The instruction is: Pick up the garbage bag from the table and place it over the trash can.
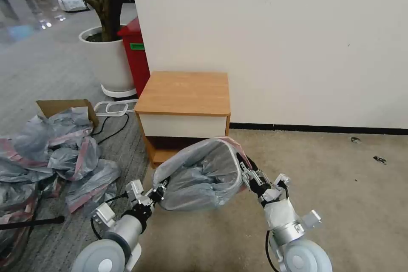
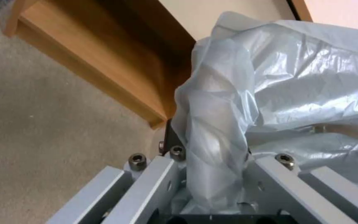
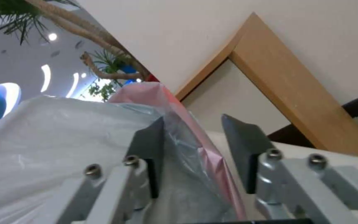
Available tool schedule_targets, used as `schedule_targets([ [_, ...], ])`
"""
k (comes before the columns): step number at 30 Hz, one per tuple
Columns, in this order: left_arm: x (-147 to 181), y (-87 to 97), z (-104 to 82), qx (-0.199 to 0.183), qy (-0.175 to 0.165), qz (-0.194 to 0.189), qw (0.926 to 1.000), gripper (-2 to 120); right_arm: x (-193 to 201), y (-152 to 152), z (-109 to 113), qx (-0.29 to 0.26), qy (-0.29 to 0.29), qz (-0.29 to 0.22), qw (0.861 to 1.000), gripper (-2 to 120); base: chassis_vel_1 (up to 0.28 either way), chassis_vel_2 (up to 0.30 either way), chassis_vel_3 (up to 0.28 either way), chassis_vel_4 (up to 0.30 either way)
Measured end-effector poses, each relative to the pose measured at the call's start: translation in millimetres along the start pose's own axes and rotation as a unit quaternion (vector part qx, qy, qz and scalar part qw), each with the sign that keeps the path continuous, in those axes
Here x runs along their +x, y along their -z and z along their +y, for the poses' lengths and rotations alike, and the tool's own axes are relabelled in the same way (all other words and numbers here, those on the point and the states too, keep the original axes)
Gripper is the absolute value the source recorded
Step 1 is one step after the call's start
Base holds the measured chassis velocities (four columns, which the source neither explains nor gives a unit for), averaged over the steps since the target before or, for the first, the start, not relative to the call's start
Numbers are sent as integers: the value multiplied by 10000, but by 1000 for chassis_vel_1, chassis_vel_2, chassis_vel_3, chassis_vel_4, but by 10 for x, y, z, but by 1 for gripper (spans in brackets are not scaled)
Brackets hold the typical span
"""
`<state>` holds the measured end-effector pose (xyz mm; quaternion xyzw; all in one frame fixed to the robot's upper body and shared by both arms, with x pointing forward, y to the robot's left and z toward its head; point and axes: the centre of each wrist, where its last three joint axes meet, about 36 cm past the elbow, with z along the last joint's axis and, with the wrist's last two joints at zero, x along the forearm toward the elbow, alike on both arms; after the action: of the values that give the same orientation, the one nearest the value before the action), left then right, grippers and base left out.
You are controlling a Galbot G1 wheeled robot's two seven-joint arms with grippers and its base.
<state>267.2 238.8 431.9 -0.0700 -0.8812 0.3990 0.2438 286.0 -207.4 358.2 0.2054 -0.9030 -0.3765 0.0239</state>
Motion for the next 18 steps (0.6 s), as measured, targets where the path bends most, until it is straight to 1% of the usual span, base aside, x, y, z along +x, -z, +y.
schedule_targets([
  [1,0,-4,-1,1,-6,7,10000,4,-3,-2,-2,15,-6,1,10000,31,0,0,0,0],
  [2,0,-4,-1,1,-6,7,10000,4,-3,-2,-2,15,-6,1,10000,31,0,0,0,0],
  [4,0,-17,-4,-3,-30,25,10000,4,-15,-7,-21,55,-41,3,10000,22,0,0,0,0],
  [5,0,-17,-4,-3,-30,25,10000,4,-15,-7,-21,55,-41,3,10000,22,0,0,0,0],
  [7,3,-35,-7,-48,-66,48,10000,4,-31,-6,-49,109,-166,10,9998,10,0,0,0,0],
  [8,4,-46,-8,-64,-78,63,9999,4,-42,-2,-59,138,-233,11,9996,7,0,0,0,0],
  [9,4,-46,-8,-64,-78,63,9999,4,-42,-2,-59,138,-233,11,9996,7,0,0,0,0],
  [10,9,-55,-16,-79,-98,75,9999,4,-58,8,-74,176,-321,6,9993,1,0,0,0,0],
  [18,11,-82,-38,-73,-163,110,9998,4,-142,61,-133,438,-775,113,9960,0,0,0,0,0],
])
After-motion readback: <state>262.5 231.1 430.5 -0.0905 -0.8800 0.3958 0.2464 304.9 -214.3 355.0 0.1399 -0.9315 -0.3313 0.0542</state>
